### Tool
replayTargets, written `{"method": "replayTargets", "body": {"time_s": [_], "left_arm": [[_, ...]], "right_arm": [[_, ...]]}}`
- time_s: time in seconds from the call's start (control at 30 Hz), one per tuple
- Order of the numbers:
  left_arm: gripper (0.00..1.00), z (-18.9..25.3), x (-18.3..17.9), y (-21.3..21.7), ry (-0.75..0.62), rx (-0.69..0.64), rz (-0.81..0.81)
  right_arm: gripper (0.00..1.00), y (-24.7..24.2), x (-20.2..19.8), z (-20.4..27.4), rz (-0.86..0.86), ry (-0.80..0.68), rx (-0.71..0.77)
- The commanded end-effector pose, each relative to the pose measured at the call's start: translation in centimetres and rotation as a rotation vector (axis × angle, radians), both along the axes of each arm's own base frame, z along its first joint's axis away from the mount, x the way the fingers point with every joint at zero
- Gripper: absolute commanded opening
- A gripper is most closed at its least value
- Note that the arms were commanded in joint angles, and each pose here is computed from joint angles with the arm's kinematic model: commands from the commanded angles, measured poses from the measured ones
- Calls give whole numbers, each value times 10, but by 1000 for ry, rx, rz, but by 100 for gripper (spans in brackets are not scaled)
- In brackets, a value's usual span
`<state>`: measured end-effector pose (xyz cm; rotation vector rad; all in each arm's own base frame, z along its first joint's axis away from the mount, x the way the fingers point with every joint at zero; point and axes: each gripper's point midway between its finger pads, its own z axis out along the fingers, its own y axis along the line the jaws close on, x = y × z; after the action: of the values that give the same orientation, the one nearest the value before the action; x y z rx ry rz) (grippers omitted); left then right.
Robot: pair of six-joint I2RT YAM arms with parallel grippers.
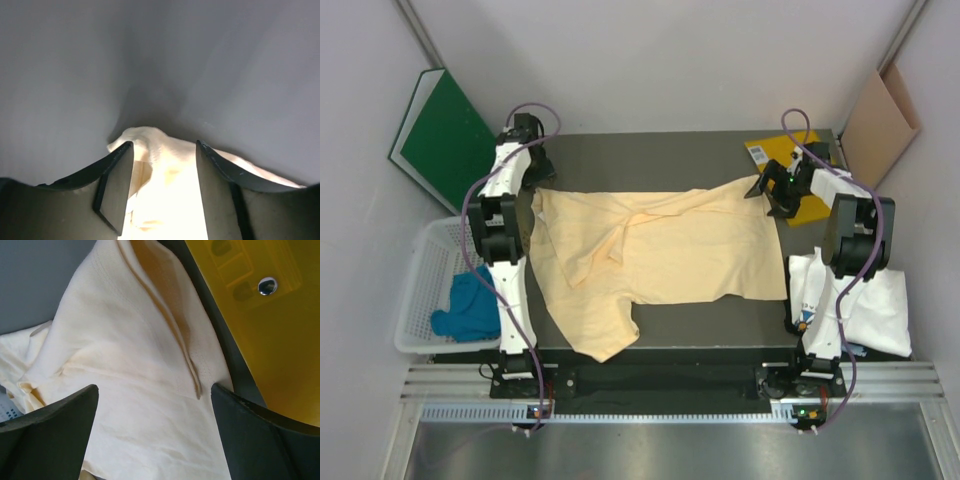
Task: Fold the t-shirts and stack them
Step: Fold the tshirt
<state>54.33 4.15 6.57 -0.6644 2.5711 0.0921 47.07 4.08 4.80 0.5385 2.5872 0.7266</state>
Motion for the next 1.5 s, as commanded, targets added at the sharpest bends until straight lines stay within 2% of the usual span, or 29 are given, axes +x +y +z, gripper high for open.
{"method": "replayTargets", "body": {"time_s": [0.0, 0.07, 0.1, 0.17, 0.2, 0.3, 0.5, 0.7, 1.13, 1.33, 1.47], "left_arm": [[59, 42, 16, -2, -132, -23, -19], [59, 40, 13, 0, -123, -20, -20], [59, 37, 11, -1, -111, -20, -21], [59, 32, 8, -2, -96, -24, -22], [59, 30, 6, -3, -89, -26, -25], [59, 26, 3, -4, -83, -33, -25], [59, 21, 0, -4, -73, -40, -25], [58, 21, -2, -4, -69, -36, -22], [58, 13, -5, 3, -43, -2, 13], [60, 9, -3, 6, -30, 4, 19], [69, 19, -2, 7, -48, 15, 15]], "right_arm": [[87, -3, -22, -46, -18, 114, -57], [80, 2, -21, -49, -7, 114, -42], [67, 3, -21, -49, -9, 117, -36], [55, 6, -20, -49, -4, 111, -26], [42, 7, -20, -48, -1, 107, -24], [25, 8, -20, -47, 3, 103, -28], [8, 8, -25, -46, 16, 108, -33], [0, 1, -26, -30, 13, 78, -86], [1, -35, -23, 22, -42, 12, -294], [1, -45, -34, 12, -52, 53, -346], [1, -51, -40, -1, -57, 98, -364]]}}
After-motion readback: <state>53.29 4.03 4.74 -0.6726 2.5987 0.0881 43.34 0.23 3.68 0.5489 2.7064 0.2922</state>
